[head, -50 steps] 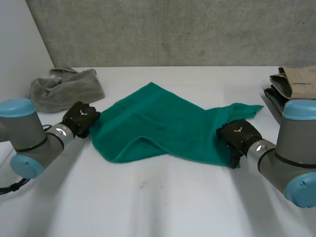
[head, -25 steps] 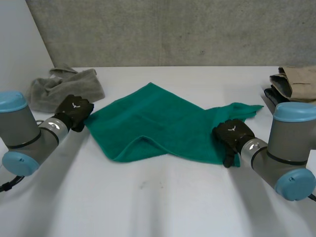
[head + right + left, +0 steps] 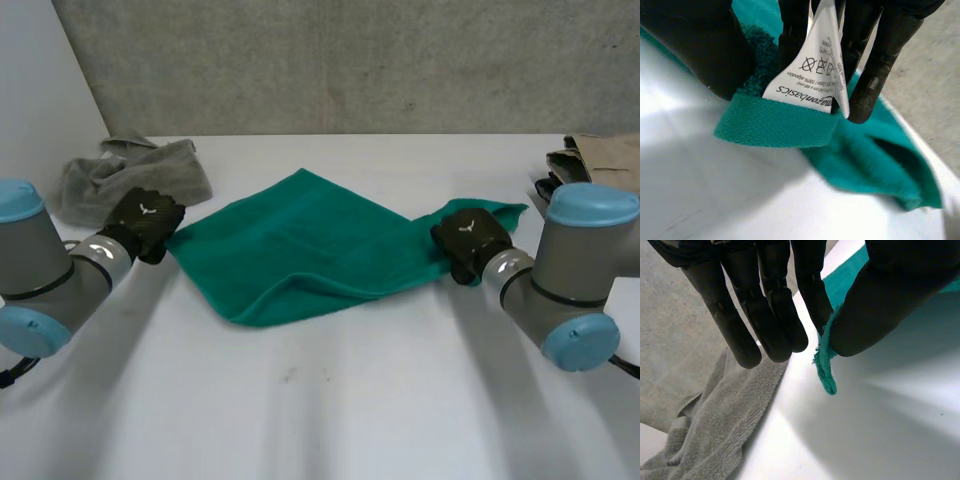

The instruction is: Fold the laundry.

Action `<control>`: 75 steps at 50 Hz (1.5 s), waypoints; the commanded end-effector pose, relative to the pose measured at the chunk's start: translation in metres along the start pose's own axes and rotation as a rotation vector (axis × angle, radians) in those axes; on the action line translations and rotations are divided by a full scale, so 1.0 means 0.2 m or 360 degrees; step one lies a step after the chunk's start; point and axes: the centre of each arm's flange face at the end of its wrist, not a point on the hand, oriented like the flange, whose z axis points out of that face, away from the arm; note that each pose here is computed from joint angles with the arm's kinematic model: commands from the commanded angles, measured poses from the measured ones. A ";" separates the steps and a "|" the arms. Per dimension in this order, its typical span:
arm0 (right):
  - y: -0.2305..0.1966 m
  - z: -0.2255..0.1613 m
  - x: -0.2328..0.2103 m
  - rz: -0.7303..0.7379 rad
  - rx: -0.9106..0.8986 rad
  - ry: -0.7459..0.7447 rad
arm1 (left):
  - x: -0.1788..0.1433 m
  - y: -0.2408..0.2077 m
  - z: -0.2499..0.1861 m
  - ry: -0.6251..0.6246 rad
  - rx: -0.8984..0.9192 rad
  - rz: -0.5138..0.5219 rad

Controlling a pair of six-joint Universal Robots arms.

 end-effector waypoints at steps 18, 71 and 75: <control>-0.51 -0.87 0.49 -0.0459 -0.0310 0.0171 | -0.21 -0.60 -0.75 -0.0343 0.0070 0.0069; -0.22 0.08 0.24 -0.0436 0.0335 0.0382 | -0.02 -0.14 0.12 -0.0524 0.0197 -0.0083; -0.14 0.01 0.20 -0.0371 0.0137 0.0248 | 0.08 -0.04 0.03 -0.0402 0.0020 -0.0098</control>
